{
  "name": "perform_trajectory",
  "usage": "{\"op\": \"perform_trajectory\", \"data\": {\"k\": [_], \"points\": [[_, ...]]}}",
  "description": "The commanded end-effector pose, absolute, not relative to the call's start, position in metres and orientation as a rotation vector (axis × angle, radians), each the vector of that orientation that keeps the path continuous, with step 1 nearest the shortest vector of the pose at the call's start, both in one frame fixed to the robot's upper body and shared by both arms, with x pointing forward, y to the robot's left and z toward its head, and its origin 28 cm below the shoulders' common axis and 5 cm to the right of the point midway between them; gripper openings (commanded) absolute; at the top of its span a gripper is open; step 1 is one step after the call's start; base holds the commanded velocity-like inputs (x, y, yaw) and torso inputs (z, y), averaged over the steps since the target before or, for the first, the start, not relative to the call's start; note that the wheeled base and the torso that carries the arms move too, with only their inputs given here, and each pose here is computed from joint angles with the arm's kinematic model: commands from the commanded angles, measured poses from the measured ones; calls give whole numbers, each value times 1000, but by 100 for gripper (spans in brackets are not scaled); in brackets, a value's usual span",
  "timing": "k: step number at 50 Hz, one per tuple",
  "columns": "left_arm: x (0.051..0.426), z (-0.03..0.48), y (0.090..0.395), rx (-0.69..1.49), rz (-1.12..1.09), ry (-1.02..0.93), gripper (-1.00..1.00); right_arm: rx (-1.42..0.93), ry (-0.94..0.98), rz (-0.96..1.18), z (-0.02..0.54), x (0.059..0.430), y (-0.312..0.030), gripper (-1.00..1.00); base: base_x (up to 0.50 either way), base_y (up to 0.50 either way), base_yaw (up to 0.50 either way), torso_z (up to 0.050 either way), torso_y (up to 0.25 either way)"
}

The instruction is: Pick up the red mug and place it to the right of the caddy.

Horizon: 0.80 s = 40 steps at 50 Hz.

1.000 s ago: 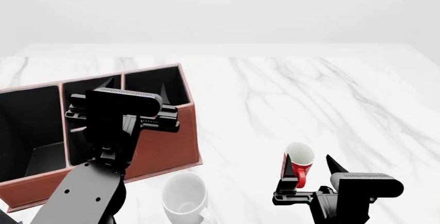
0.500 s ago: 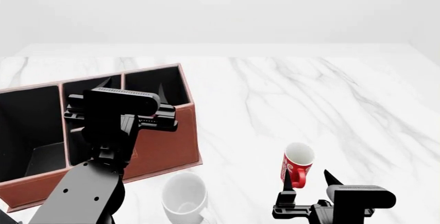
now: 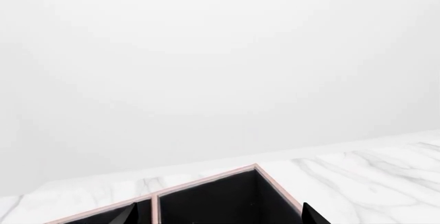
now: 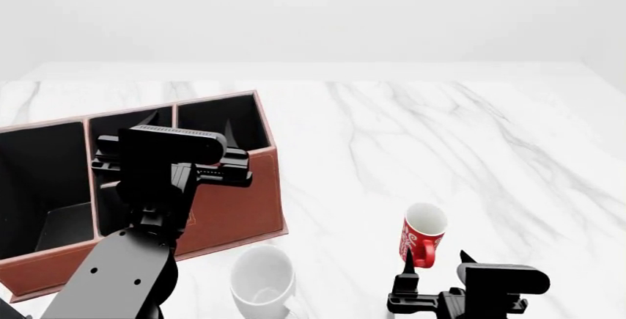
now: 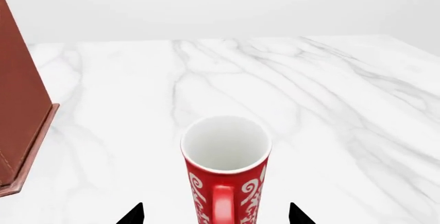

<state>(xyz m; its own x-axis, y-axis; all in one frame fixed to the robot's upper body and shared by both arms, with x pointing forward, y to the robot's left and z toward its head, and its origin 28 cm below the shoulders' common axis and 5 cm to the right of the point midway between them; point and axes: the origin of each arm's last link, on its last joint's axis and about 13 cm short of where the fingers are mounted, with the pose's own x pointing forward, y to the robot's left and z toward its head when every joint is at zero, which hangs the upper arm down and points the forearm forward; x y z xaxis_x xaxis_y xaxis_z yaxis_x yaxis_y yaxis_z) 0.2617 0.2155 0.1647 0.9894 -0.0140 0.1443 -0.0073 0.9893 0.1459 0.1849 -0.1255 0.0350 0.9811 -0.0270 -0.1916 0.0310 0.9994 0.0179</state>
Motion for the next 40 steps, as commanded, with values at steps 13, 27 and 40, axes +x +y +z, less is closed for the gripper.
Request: {"op": "perform_trajectory", "data": {"k": [13,27,40], "points": [[262,163,216,143,-2,-142,100,-5,243,-50,24,194,-127,100,0,0,0,0,0],[262,161,217,143,2,-138,100,5,303,-66,6,209,-129,100,0,0,0,0,0],[262,159,217,144,2,-133,100,-8,304,-44,4,212,-126,-100,0,0,0,0,0]]}}
